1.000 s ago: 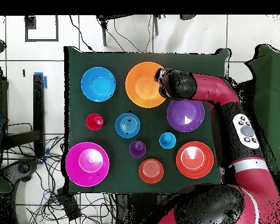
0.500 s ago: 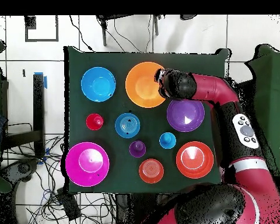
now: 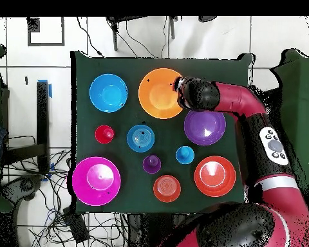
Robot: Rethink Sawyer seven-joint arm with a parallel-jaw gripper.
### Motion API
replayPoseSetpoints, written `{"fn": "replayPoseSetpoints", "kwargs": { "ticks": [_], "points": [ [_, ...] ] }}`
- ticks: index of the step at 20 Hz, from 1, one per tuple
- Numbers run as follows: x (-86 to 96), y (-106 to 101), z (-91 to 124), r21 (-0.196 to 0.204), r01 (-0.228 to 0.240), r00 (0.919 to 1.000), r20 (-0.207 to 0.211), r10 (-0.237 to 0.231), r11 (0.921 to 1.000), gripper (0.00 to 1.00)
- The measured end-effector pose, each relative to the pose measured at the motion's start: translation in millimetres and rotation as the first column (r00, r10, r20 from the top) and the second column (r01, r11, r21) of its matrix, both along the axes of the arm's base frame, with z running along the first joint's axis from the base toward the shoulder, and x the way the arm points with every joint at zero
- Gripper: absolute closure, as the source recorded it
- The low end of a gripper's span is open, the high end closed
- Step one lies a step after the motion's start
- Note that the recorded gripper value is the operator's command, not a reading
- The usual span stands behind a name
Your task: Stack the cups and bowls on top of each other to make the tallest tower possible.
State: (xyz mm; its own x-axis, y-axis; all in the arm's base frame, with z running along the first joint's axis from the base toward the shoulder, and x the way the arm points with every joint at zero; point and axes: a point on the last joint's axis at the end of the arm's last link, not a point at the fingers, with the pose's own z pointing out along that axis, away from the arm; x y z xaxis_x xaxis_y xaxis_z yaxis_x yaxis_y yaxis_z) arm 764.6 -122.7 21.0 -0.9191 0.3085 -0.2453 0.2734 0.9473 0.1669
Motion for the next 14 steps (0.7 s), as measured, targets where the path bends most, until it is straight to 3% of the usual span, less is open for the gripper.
{"fn": "replayPoseSetpoints", "kwargs": {
  "ticks": [14],
  "points": [
    [-3.7,-6.1,-6.2,0.006,0.011,0.9999,-0.008,-0.011,0.9999,0.00]
  ]
}}
